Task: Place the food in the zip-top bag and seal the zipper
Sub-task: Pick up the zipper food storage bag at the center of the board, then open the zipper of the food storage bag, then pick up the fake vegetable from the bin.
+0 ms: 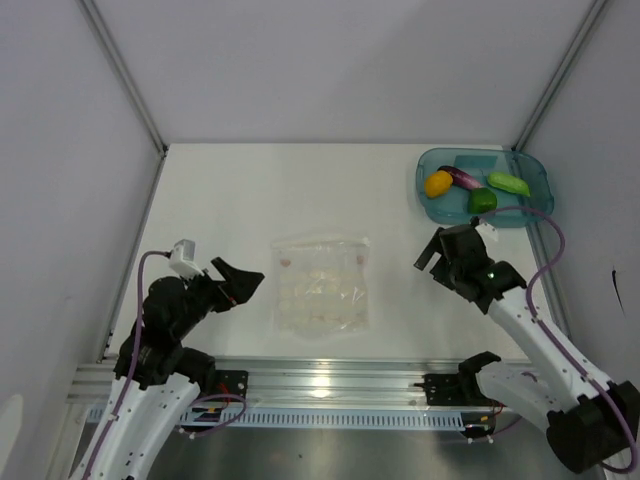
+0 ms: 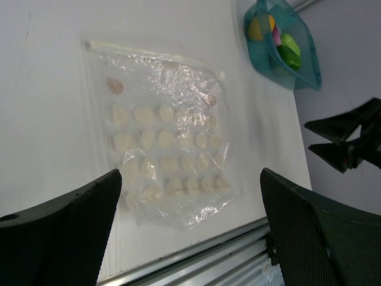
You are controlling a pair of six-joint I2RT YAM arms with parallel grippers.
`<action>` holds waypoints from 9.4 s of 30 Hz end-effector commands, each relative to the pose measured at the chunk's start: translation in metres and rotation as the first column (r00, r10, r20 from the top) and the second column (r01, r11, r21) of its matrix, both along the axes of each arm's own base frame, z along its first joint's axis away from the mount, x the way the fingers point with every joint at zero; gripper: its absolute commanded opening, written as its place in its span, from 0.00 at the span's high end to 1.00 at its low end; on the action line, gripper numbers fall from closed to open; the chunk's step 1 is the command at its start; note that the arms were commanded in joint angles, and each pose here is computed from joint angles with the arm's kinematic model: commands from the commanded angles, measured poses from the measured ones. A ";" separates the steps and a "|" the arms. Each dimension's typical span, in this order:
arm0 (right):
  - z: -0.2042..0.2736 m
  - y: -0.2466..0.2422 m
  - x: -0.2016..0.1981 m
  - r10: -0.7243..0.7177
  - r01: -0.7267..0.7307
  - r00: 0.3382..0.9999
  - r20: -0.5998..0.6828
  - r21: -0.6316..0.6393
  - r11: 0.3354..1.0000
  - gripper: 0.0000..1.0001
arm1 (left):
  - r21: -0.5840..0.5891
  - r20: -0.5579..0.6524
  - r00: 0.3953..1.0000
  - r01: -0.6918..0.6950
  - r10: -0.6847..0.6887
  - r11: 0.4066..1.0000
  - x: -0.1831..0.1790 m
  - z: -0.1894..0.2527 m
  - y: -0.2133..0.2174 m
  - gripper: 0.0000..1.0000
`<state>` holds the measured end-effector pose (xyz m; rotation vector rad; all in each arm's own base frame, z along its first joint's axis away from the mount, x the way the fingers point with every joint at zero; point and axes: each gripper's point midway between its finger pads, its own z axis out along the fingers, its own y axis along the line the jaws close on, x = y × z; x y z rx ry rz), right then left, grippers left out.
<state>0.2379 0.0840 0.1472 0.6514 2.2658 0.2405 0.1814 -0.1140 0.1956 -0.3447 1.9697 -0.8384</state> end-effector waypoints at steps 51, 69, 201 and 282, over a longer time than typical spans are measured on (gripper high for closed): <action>-0.027 0.231 0.157 0.971 -0.968 0.211 0.112 0.163 0.191 0.09 | -0.101 0.211 0.856 0.499 -0.471 0.861 0.004 0.062 -0.086 0.01; -0.064 0.269 0.072 0.992 -0.945 -0.029 0.121 0.319 -0.066 0.41 | -0.093 0.166 0.863 0.496 -0.478 0.863 0.005 0.052 -0.086 0.15; 0.070 0.270 0.006 0.902 -0.894 0.432 0.028 -0.117 0.432 0.93 | 0.003 -0.075 0.856 0.512 -0.511 0.859 0.030 0.067 -0.112 0.99; -0.049 -0.183 0.286 0.086 -0.220 0.947 -0.308 -0.433 0.874 0.01 | -0.076 -0.155 0.794 0.583 -0.587 0.809 0.084 0.041 -0.155 0.99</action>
